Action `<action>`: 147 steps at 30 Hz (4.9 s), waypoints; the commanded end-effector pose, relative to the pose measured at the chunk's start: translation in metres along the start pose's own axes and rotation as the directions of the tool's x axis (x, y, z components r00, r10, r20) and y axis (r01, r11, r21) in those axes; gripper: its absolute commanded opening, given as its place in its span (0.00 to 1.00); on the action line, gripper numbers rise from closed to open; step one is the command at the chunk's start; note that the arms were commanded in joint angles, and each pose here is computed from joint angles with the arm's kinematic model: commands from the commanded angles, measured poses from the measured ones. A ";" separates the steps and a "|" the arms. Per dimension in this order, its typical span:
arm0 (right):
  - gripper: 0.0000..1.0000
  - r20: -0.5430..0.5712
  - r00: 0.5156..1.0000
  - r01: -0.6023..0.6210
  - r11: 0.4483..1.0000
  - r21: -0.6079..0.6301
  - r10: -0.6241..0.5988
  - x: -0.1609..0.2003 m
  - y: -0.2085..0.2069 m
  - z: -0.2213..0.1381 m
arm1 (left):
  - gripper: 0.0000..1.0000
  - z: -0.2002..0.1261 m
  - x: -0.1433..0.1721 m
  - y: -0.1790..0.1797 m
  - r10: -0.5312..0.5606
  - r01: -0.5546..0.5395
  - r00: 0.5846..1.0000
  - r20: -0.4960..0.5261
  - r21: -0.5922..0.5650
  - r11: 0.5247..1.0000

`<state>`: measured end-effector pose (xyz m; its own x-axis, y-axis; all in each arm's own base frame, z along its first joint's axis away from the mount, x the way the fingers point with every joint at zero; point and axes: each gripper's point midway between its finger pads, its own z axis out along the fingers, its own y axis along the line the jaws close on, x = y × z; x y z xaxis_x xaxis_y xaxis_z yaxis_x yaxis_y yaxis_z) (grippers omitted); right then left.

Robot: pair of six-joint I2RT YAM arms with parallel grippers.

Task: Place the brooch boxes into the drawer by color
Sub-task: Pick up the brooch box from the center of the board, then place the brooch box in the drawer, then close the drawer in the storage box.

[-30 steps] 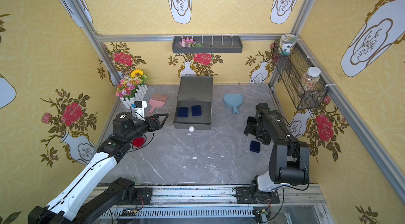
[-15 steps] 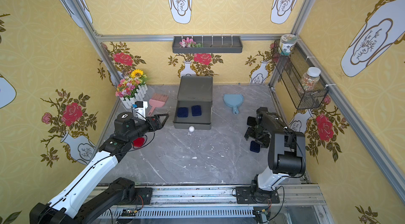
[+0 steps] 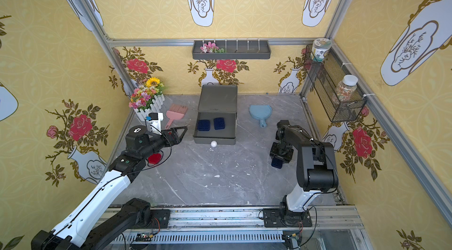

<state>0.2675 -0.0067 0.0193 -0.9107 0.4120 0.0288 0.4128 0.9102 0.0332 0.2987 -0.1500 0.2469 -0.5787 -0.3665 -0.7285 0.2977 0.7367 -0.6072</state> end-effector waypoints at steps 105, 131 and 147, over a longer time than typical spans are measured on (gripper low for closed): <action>0.54 0.552 0.767 0.570 0.741 -0.354 -0.327 0.139 0.298 -0.153 | 1.00 -0.017 -0.018 0.008 0.030 -0.025 0.999 0.041 -0.119 0.993; 0.26 0.584 0.761 0.532 0.787 -0.312 -0.283 0.106 0.301 -0.152 | 1.00 -0.017 -0.023 0.007 0.055 -0.049 0.998 0.041 -0.133 0.990; 0.27 0.632 0.739 0.535 0.774 -0.338 -0.235 0.047 0.328 -0.164 | 1.00 -0.013 -0.019 0.012 0.050 -0.045 0.998 0.031 -0.141 0.989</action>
<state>0.3452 0.2961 0.1828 -0.8178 0.0962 -0.5674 -0.1410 0.9224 0.3595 0.3017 -0.1275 0.2594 -0.5458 -0.3527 -0.7600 0.2093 0.8210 -0.5313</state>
